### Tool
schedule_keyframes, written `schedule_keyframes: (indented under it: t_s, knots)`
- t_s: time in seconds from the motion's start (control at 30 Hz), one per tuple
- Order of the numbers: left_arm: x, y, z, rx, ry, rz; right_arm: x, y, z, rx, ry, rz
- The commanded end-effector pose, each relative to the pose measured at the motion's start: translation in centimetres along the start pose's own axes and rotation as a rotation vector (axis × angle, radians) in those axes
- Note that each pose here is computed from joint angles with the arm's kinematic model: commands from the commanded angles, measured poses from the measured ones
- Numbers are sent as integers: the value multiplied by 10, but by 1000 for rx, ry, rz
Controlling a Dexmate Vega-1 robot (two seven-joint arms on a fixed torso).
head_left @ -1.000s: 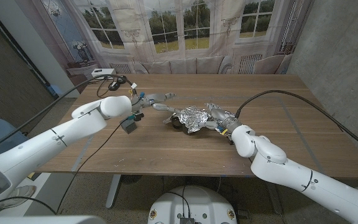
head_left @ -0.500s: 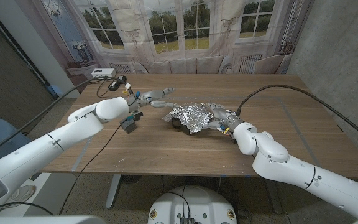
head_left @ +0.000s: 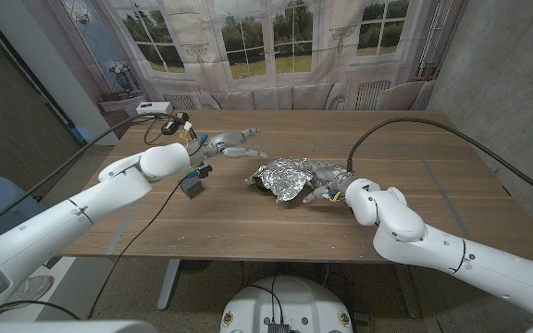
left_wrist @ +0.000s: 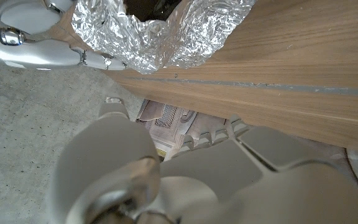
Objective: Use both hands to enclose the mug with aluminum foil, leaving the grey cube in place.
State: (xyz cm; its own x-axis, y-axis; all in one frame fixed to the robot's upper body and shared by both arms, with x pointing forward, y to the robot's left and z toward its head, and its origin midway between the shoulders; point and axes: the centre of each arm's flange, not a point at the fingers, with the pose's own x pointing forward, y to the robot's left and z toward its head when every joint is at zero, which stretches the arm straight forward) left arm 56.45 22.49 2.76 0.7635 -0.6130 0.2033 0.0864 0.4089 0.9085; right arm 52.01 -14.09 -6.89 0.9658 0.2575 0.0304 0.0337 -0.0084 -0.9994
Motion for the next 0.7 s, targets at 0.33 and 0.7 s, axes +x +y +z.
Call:
schedule_keyframes:
  t_s: [0.33,0.7]
  knots:
    - [2,1,1,-19,-25,4,-7,-12,-57,492,-243,-108]
    - [1,4,-5,-135,-102,49,-4,-10,-76,679,-334,-179]
